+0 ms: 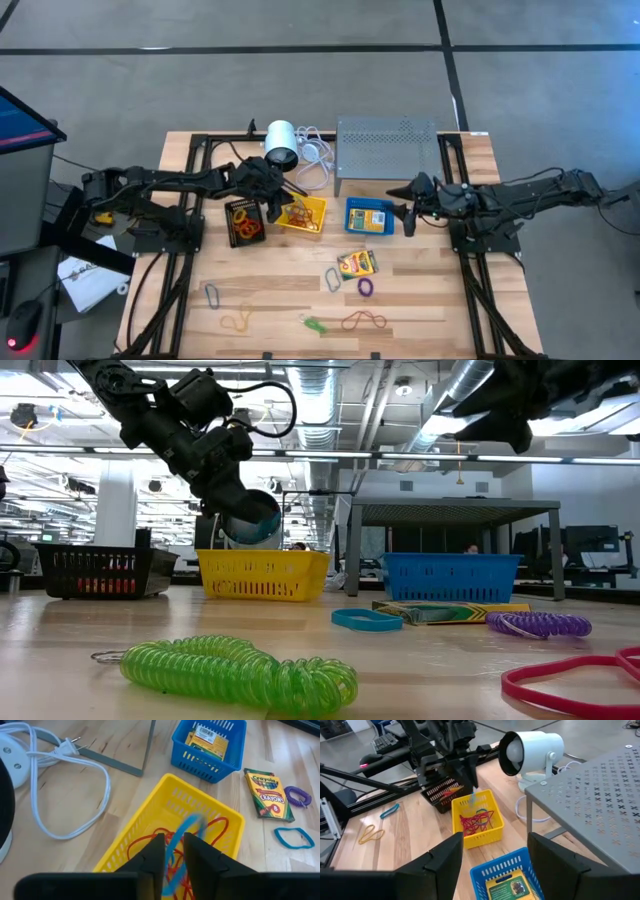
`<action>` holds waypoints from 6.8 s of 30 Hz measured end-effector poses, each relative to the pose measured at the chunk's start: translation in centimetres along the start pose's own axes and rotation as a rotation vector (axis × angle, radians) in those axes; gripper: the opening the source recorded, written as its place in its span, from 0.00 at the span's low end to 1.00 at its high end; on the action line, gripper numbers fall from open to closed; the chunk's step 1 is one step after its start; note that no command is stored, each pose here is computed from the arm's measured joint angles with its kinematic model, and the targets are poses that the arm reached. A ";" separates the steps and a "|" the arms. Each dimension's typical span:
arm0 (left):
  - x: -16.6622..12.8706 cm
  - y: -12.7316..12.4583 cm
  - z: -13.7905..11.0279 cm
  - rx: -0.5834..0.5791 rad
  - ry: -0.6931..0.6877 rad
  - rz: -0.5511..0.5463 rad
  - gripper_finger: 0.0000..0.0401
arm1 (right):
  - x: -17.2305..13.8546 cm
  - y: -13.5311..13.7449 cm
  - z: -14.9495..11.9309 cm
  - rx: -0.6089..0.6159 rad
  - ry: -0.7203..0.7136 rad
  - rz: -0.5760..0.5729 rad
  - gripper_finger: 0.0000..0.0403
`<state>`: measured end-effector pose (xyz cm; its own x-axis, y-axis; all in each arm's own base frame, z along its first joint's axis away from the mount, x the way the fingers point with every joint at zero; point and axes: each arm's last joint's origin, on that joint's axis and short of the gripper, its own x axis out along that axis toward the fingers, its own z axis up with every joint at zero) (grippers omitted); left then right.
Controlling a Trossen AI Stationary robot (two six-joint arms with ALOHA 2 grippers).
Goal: Pick & Place Office Desk Supplies
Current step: Put the blue rubber band into the yellow bin, then put the green spring keychain into the black bin
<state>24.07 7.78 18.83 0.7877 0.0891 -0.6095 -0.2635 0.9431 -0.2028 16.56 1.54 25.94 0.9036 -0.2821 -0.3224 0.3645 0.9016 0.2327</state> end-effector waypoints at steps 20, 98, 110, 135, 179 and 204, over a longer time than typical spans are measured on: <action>-0.4 -3.7 2.3 0.029 -0.202 -0.455 0.44 | -0.2 0.4 -0.2 -0.010 0.006 0.027 0.54; 10.5 -28.3 -8.0 0.737 0.384 -0.420 0.49 | -0.1 4.7 -0.9 -0.007 0.041 0.287 0.54; 10.6 -28.2 -7.9 0.721 0.375 -0.374 0.17 | -0.1 4.7 -0.9 -0.006 0.038 0.287 0.54; 2.0 -27.0 -1.2 0.644 0.129 -0.267 0.02 | -0.1 4.7 -0.9 -0.009 0.038 0.287 0.54; -11.8 -8.5 -5.0 -0.186 0.263 0.222 0.02 | 0.4 4.0 -0.6 -0.032 0.024 0.246 0.54; -8.5 -5.3 -5.0 -0.266 0.522 0.377 0.03 | 0.5 3.7 -0.8 -0.041 0.045 0.219 0.54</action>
<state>16.01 0.38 21.20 0.2621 0.1669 -0.9505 -0.6464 0.7617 -0.0445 18.22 4.93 25.93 0.9488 -0.0639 -0.3094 0.1505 0.9525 0.2649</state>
